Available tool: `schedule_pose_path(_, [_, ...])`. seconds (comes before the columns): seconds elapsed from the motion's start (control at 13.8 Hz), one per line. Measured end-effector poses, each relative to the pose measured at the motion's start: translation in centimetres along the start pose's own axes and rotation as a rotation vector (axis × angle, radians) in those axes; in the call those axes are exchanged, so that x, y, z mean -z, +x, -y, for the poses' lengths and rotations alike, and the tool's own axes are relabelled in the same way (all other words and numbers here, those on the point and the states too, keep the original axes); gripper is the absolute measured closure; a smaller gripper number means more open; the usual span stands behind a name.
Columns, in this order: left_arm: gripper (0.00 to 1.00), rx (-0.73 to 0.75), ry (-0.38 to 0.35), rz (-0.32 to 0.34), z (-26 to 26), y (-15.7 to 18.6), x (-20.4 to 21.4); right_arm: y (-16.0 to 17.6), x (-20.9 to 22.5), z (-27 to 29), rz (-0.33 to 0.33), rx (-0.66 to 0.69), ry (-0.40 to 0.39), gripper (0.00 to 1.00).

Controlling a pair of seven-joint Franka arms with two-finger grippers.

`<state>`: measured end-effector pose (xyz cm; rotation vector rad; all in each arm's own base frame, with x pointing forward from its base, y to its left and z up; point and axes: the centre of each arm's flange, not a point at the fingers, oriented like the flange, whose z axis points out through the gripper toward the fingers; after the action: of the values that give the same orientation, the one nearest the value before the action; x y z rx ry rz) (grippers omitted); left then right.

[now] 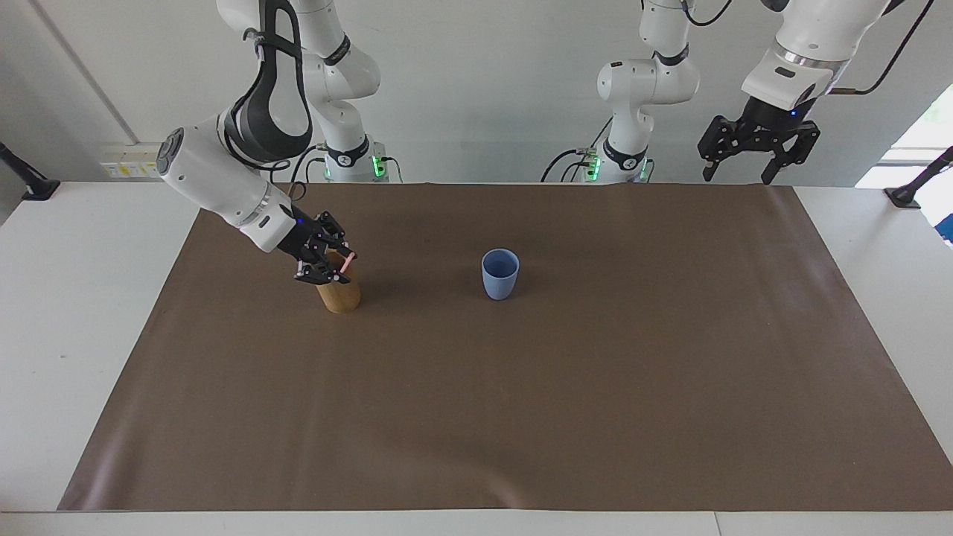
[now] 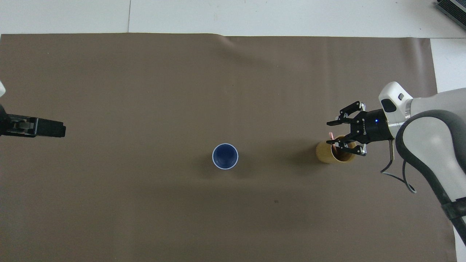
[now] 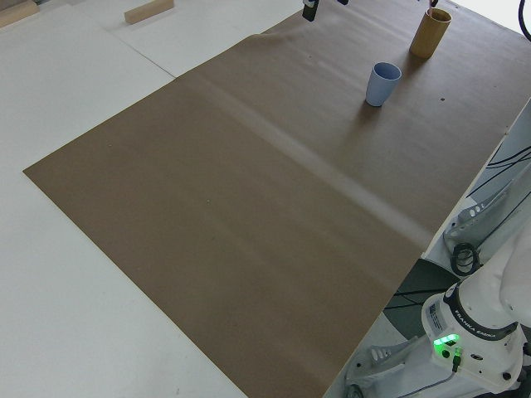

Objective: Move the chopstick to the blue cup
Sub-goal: 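Grasp the pink stick in the tan cup with the right gripper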

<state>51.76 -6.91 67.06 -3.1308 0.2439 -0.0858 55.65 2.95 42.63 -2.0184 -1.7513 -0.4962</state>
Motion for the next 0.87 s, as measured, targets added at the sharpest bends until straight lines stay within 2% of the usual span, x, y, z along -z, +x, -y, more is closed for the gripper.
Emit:
schedule_pose_path(0.15, [0.0,-0.004,-0.001,0.009,0.2,0.8,0.0,0.0,0.1,0.0,-0.001,0.0,-0.002,0.52])
schedule_pose_path(0.29, [0.0,-0.015,0.0,0.009,0.2,1.4,-0.1,0.0,0.1,-0.1,-0.001,0.0,-0.003,0.67])
schedule_pose_path(0.36, [0.0,-0.02,0.0,0.006,0.2,1.5,0.0,0.1,0.1,-0.1,-0.001,0.0,-0.003,0.68])
schedule_pose_path(0.51, [0.0,-0.022,0.0,-0.001,0.1,1.5,0.3,0.2,0.2,-0.1,-0.004,0.001,-0.006,0.87])
schedule_pose_path(0.58, [0.0,-0.022,0.0,-0.001,0.1,1.5,0.3,0.3,0.3,-0.2,-0.006,0.002,-0.009,0.9])
schedule_pose_path(0.87, [0.0,-0.021,0.0,-0.001,0.2,1.5,0.3,0.1,1.1,-0.4,-0.01,-0.001,-0.016,0.9])
